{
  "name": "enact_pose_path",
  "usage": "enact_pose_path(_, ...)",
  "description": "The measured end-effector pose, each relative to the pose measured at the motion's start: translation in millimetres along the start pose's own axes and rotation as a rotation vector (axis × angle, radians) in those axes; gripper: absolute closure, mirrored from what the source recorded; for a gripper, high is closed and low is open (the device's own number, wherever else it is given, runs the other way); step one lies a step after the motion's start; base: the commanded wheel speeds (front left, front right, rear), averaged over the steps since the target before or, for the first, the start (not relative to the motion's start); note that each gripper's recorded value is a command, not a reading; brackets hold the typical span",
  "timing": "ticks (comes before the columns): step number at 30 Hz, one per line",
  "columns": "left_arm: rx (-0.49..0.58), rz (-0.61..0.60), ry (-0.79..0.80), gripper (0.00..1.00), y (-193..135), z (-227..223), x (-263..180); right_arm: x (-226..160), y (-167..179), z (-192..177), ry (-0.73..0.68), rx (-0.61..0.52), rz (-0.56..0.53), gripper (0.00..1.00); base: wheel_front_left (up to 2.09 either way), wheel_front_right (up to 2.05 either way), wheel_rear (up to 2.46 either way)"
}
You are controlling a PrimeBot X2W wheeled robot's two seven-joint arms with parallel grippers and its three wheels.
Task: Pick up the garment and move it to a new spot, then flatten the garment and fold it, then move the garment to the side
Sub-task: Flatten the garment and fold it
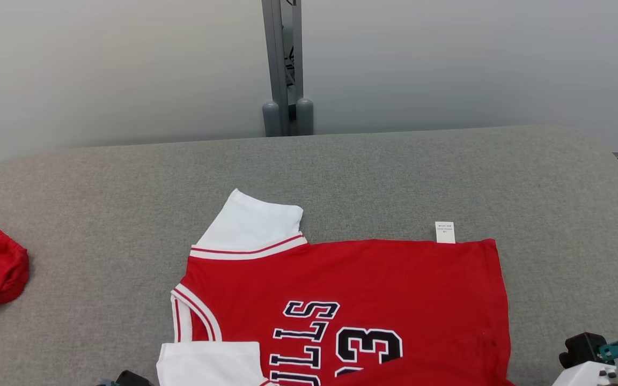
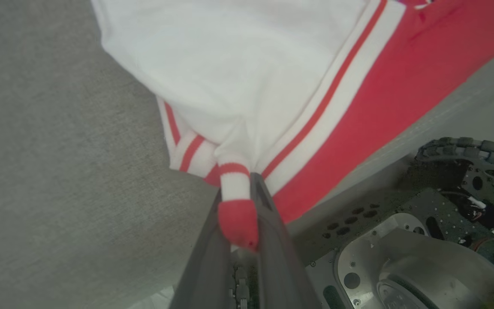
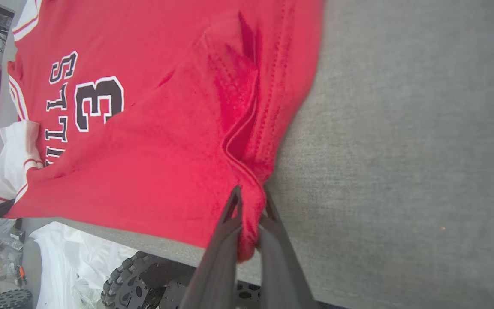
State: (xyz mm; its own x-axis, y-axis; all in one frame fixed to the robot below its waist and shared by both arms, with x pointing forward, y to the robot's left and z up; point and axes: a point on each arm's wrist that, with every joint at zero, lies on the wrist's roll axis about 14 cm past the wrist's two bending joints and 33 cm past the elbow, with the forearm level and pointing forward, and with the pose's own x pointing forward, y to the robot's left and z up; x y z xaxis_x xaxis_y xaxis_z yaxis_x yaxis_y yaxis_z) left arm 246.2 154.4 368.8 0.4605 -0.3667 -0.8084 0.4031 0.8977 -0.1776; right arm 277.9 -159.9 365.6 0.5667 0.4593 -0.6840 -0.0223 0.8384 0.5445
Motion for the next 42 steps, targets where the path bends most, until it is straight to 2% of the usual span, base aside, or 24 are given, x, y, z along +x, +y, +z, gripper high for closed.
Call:
enact_pose_path(4, 0.002, -0.010, 0.004, 1.00, -7, -1, -2, -2, -5, -6, 0.010, 0.036, -0.012, 1.00, 0.00, 0.00, 0.00)
enact_pose_path(5, 0.004, -0.012, -0.008, 1.00, -8, 1, -3, -2, -7, -9, 0.019, 0.057, -0.019, 0.16, 0.00, 0.00, 0.00)
enact_pose_path(6, 0.005, -0.007, -0.025, 0.56, -8, 5, -3, -2, -9, -13, 0.037, 0.066, -0.024, 0.00, 0.00, 0.00, 0.00)
enact_pose_path(7, 0.008, 0.001, -0.033, 0.23, -7, 6, -3, -2, -9, -14, 0.040, 0.071, -0.025, 0.00, 0.00, 0.00, 0.00)
enact_pose_path(8, 0.007, 0.003, -0.036, 0.00, -7, 7, -3, -2, -9, -10, 0.024, 0.078, -0.026, 0.00, 0.00, 0.00, 0.00)
enact_pose_path(17, -0.028, 0.079, -0.118, 0.00, 11, 26, -11, -13, -23, 16, -0.069, 0.050, -0.086, 0.00, 0.00, 0.00, 0.00)
enact_pose_path(21, -0.048, 0.175, -0.306, 0.00, 34, 70, -23, -20, -18, 56, -0.239, 0.016, -0.088, 0.00, 0.00, 0.00, 0.00)
enact_pose_path(25, -0.083, 0.236, -0.536, 0.00, 44, 116, -36, -30, -4, 99, -0.439, -0.072, -0.085, 0.00, 0.00, 0.00, 0.00)
enact_pose_path(29, -0.182, 0.229, -0.692, 0.00, 39, 140, -37, -43, 16, 136, -0.659, -0.170, -0.070, 0.00, 0.00, 0.00, 0.00)
enact_pose_path(30, -0.182, 0.229, -0.692, 0.00, 39, 140, -37, -43, 16, 136, -0.659, -0.170, -0.070, 0.00, 0.00, 0.00, 0.00)
enact_pose_path(32, -0.218, 0.206, -0.791, 0.00, 31, 157, -39, -53, 28, 155, -0.796, -0.195, -0.048, 0.00, 0.00, 0.00, 0.00)
enact_pose_path(35, -0.210, 0.219, -0.905, 0.00, 28, 171, -43, -62, 41, 168, -0.933, -0.273, -0.039, 0.00, 0.00, 0.00, 0.00)
enact_pose_path(36, -0.211, 0.238, -0.953, 0.00, 29, 173, -40, -63, 43, 171, -0.968, -0.338, -0.057, 0.00, 0.00, 0.00, 0.00)
enact_pose_path(42, -0.204, 0.276, -1.023, 0.00, 23, 181, -30, -59, 55, 175, -1.021, -0.359, -0.069, 0.00, 0.00, 0.00, 0.00)
